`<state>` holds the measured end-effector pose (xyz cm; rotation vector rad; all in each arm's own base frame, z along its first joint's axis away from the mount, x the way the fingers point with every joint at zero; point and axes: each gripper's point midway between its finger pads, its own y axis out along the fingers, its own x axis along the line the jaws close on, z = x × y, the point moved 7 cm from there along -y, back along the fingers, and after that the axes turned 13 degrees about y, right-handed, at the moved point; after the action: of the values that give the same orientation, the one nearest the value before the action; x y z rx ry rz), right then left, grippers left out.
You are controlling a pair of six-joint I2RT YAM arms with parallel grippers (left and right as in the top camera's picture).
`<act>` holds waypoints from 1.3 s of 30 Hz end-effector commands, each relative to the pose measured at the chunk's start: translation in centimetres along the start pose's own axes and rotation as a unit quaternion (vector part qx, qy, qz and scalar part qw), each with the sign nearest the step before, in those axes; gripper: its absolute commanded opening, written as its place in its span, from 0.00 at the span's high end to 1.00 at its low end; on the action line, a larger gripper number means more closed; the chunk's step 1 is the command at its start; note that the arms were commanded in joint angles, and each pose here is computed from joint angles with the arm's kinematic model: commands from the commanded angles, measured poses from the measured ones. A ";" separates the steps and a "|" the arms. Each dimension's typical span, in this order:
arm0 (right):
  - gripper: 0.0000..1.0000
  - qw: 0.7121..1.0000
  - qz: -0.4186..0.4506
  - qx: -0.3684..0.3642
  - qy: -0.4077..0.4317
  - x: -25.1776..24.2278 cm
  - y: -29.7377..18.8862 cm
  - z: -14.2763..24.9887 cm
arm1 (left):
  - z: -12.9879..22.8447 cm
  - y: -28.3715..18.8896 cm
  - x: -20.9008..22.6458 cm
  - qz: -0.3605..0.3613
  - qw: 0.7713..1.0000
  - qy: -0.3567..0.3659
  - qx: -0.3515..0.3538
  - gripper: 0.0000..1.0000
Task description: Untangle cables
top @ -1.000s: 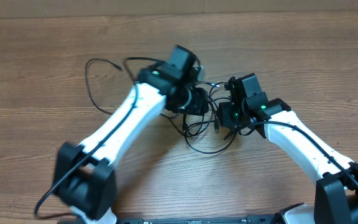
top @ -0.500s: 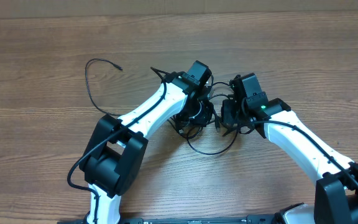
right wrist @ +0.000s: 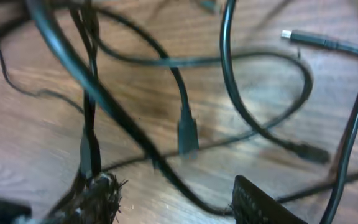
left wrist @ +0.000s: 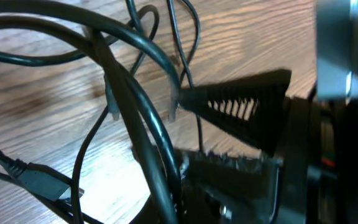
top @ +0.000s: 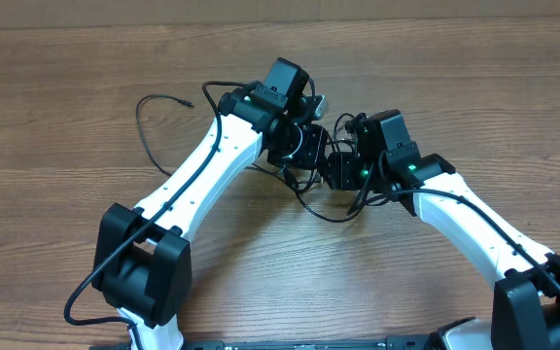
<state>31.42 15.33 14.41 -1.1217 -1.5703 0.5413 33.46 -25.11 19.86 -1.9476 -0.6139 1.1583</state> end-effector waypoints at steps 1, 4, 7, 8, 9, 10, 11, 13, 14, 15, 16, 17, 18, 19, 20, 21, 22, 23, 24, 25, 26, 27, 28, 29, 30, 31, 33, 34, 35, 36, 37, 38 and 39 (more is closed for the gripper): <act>0.49 1.000 0.008 -0.027 -0.009 -0.1 0.2 -0.7 | -0.2 -1.9 -2.9 0.070 0.997 0.033 -0.015 0.96; 0.91 0.997 0.045 -0.067 -0.007 -0.7 0.0 -1.7 | 0.2 -2.6 -2.9 0.060 0.997 0.050 -0.014 0.96; 0.96 0.994 0.072 -0.082 -0.006 -1.3 -0.1 -1.9 | 0.8 -3.0 -1.5 0.011 0.999 0.035 -0.002 0.96; 0.96 0.992 0.090 -0.090 -0.004 -1.7 -0.2 -2.1 | 1.0 -3.2 -1.0 0.000 1.000 0.028 0.003 0.96; 0.96 0.990 0.105 -0.095 -0.002 -2.1 -0.3 -2.1 | 1.1 -3.3 -0.6 -0.009 1.000 0.021 0.007 0.96; 0.96 0.987 0.125 -0.102 -0.001 -2.5 -0.4 -2.2 | 1.3 -3.5 0.0 -0.019 1.000 0.019 0.012 0.96; 0.96 0.980 0.161 -0.116 0.003 -3.4 -0.7 -2.4 | 1.6 -3.9 1.0 -0.038 0.999 0.012 0.018 0.96; 0.96 0.970 0.201 -0.134 0.020 -4.5 -1.3 -2.8 | 2.0 -4.7 2.7 -0.071 0.997 -0.006 0.026 0.96; 0.96 0.960 0.234 -0.149 0.040 -5.5 -2.0 -3.2 | 2.4 -5.4 4.4 -0.105 0.994 -0.025 0.032 0.96; 0.96 0.952 0.257 -0.158 0.052 -6.2 -2.7 -3.6 | 2.7 -6.0 5.6 -0.129 0.990 -0.040 0.037 0.96; 0.96 0.947 0.271 -0.163 0.058 -6.7 -3.2 -4.1 | 2.9 -6.6 6.6 -0.148 0.987 -0.054 0.040 0.96; 0.96 0.941 0.285 -0.167 0.068 -7.2 -4.1 -4.6 | 3.2 -7.4 7.8 -0.165 0.983 -0.069 0.041 0.96; 0.96 0.935 0.297 -0.174 0.081 -7.8 -5.2 -5.5 | 3.5 -8.4 9.2 -0.179 0.979 -0.090 0.039 0.96; 0.96 0.929 0.308 -0.183 0.095 -8.3 -6.6 -6.5 | 3.8 -9.4 10.7 -0.184 0.976 -0.113 0.032 0.96; 0.96 0.925 0.313 -0.189 0.105 -8.6 -7.6 -7.1 | 3.9 -10.1 11.5 -0.186 0.974 -0.126 0.026 0.96; 0.96 0.922 0.315 -0.195 0.116 -8.9 -8.6 -7.8 | 4.0 -10.7 12.2 -0.187 0.973 -0.137 0.019 0.96; 0.96 0.917 0.318 -0.206 0.129 -9.2 -10.0 -8.7 | 4.3 -11.6 13.1 -0.187 0.970 -0.153 0.009 0.96; 0.96 0.910 0.321 -0.219 0.145 -9.6 -11.8 -9.9 | 4.5 -12.8 14.0 -0.183 0.968 -0.171 -0.007 0.96; 0.96 0.907 0.322 -0.224 0.151 -9.7 -12.5 -10.3 | 4.6 -13.1 14.2 -0.183 0.967 -0.175 -0.011 0.96; 0.96 0.902 0.324 -0.234 0.162 -10.0 -13.9 -11.0 | 4.8 -14.0 14.7 -0.186 0.965 -0.184 -0.022 0.96; 0.96 0.898 0.325 -0.243 0.171 -10.2 -15.0 -11.5 | 5.0 -14.7 14.9 -0.189 0.963 -0.188 -0.031 0.96; 0.96 0.894 0.324 -0.252 0.178 -10.3 -15.9 -12.1 | 5.1 -15.8 15.0 -0.193 0.961 -0.191 -0.047 0.96; 0.96 0.893 0.322 -0.257 0.180 -10.3 -16.4 -12.4 | 5.2 -16.2 14.9 -0.196 0.960 -0.190 -0.055 0.96; 0.96 0.895 0.313 -0.262 0.180 -9.9 -17.1 -12.8 | 5.1 -16.8 14.7 -0.198 0.960 -0.184 -0.066 0.96; 0.96 0.900 0.303 -0.261 0.174 -9.6 -17.3 -13.1 | 5.1 -17.2 14.5 -0.200 0.960 -0.180 -0.073 0.95; 0.96 0.908 0.289 -0.256 0.161 -9.0 -17.4 -13.3 | 5.0 -17.6 14.2 -0.202 0.961 -0.174 -0.081 0.89; 0.96 0.923 0.263 -0.244 0.140 -8.2 -17.4 -13.5 | 5.0 -18.3 13.6 -0.206 0.961 -0.161 -0.094 0.45; 0.96 0.927 0.253 -0.242 0.133 -7.8 -17.4 -13.5 | 5.0 -18.6 13.4 -0.207 0.960 -0.159 -0.099 0.32; 0.96 0.927 0.252 -0.244 0.132 -7.7 -17.5 -13.4 | 5.1 -18.9 13.2 -0.208 0.960 -0.157 -0.104 0.30; 0.96 0.927 0.252 -0.245 0.132 -7.6 -17.7 -13.4 | 5.1 -19.3 13.1 -0.211 0.959 -0.157 -0.110 0.30; 0.96 0.927 0.251 -0.247 0.132 -7.5 -17.8 -13.4 | 5.2 -19.5 13.1 -0.212 0.958 -0.157 -0.113 0.30; 0.96 0.927 0.246 -0.251 0.130 -7.3 -18.2 -13.3 | 5.3 -19.9 12.9 -0.211 0.957 -0.157 -0.120 0.30; 0.96 0.929 0.238 -0.251 0.129 -7.1 -18.3 -13.3 | 5.2 -19.9 12.7 -0.206 0.958 -0.155 -0.123 0.30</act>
<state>37.10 -2.21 27.19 -1.8960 -1.1538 0.3404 34.86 -2.44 26.39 -1.6817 -1.2920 1.2370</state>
